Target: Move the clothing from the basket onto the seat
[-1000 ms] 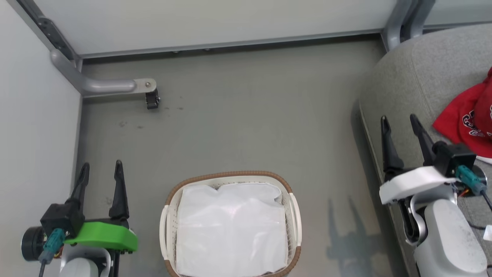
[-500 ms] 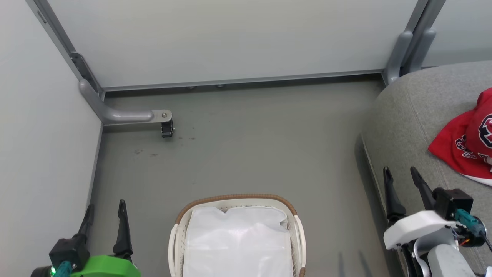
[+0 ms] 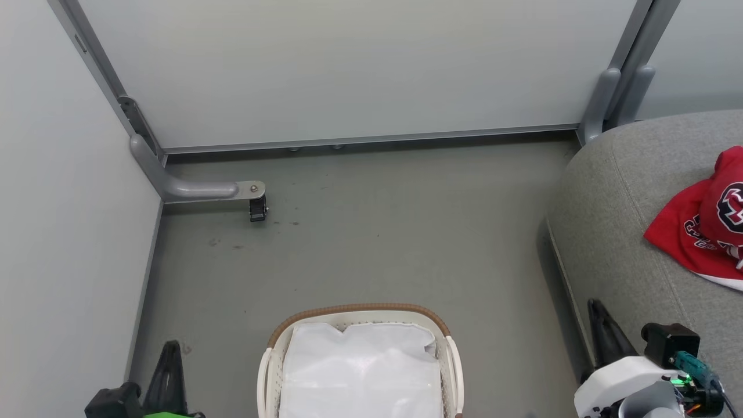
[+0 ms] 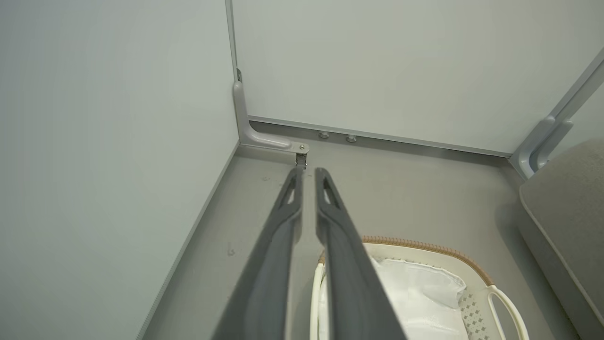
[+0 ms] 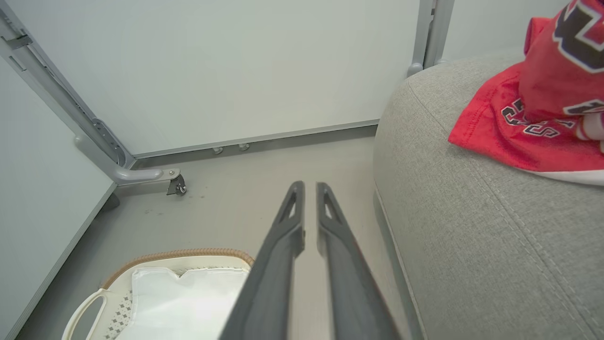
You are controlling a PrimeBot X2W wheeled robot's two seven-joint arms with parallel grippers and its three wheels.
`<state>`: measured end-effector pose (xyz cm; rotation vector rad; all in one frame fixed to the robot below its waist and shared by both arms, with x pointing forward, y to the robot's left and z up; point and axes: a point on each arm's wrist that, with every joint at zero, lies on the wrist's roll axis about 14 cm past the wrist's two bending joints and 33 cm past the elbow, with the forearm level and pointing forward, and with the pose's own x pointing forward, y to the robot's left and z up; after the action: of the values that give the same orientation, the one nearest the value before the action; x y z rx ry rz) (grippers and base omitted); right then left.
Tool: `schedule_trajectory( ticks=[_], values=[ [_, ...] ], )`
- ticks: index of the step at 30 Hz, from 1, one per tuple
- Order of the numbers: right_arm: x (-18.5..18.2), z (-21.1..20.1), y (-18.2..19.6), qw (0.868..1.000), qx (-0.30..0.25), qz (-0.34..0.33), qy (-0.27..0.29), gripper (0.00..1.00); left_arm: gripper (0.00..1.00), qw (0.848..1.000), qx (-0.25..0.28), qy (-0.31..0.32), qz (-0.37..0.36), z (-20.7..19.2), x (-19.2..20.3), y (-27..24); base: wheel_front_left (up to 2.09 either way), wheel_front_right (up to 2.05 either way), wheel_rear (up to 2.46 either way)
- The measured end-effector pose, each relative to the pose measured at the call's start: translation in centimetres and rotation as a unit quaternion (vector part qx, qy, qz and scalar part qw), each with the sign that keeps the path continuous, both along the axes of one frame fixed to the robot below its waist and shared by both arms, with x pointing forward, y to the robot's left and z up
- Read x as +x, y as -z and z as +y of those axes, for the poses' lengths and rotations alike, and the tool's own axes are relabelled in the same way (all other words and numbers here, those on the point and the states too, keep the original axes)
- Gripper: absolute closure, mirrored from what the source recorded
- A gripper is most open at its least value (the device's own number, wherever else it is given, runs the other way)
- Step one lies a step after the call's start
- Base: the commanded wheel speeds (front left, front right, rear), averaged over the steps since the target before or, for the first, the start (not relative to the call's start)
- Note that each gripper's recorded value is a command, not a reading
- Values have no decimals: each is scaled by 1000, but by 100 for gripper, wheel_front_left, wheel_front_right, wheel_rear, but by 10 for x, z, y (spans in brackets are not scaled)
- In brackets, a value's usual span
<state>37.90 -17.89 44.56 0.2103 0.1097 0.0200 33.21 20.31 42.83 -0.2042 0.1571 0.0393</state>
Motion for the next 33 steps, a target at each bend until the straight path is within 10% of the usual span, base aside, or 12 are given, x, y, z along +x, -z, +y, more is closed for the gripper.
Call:
schedule_trajectory(
  ticks=[33],
  values=[
    [1,-15,-7,964,256,16,69,100,100,965,-253,-75,-1,9,15,-10,0,0,0]
  ],
)
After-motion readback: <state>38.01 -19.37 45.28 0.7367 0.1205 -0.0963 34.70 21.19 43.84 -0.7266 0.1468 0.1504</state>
